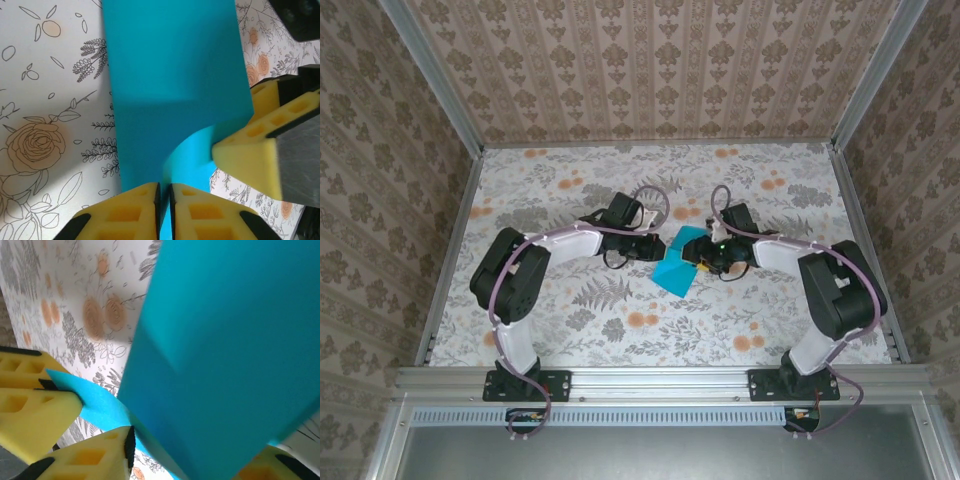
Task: Fold a paper plane with a square sheet of paper (fold left side to right side)
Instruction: Turn over the paper at the center of the table.
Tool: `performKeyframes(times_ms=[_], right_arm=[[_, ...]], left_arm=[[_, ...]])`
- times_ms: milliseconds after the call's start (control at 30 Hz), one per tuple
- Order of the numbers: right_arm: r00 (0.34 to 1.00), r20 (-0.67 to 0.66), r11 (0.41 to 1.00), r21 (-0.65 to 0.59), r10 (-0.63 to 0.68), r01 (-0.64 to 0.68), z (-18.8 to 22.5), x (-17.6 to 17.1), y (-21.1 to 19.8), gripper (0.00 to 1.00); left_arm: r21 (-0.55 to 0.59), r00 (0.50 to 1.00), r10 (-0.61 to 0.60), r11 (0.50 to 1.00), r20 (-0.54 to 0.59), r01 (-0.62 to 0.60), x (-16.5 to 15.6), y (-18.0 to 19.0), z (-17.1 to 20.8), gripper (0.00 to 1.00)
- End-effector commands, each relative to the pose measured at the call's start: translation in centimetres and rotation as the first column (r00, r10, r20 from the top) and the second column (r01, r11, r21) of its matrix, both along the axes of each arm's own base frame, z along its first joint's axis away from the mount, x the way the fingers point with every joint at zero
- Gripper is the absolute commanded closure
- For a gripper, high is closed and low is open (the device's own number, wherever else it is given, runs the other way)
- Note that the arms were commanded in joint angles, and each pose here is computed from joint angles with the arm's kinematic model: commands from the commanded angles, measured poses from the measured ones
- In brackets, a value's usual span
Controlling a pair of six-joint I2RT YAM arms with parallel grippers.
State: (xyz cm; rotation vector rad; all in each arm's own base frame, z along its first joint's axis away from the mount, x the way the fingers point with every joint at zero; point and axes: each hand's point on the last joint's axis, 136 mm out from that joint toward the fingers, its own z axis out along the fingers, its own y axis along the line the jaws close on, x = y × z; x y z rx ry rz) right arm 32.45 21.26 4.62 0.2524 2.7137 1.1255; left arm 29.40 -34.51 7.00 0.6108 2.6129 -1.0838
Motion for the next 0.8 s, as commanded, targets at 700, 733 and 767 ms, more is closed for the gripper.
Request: performKeyframes(times_ms=[700,733,767], right_arm=[[0.677,0.718,0.867,0.225,0.161,-0.445,24.7,0.6,2.8,0.98],[0.659,0.732,0.854,0.223,0.173,-0.471,25.5,0.3,3.3,0.97],[0.645,0.743,0.843,0.222,0.18,-0.491,26.2,0.0,3.7,0.98]], left_arm=[[-0.631,0.965,0.193,0.775,0.18,-0.038,-0.7,8.5,23.2,0.0],[-0.643,0.965,0.18,0.766,0.191,-0.016,-1.0,8.3,23.9,0.0],[-0.65,0.964,0.172,0.76,0.201,0.0,-1.1,8.1,24.5,0.0]])
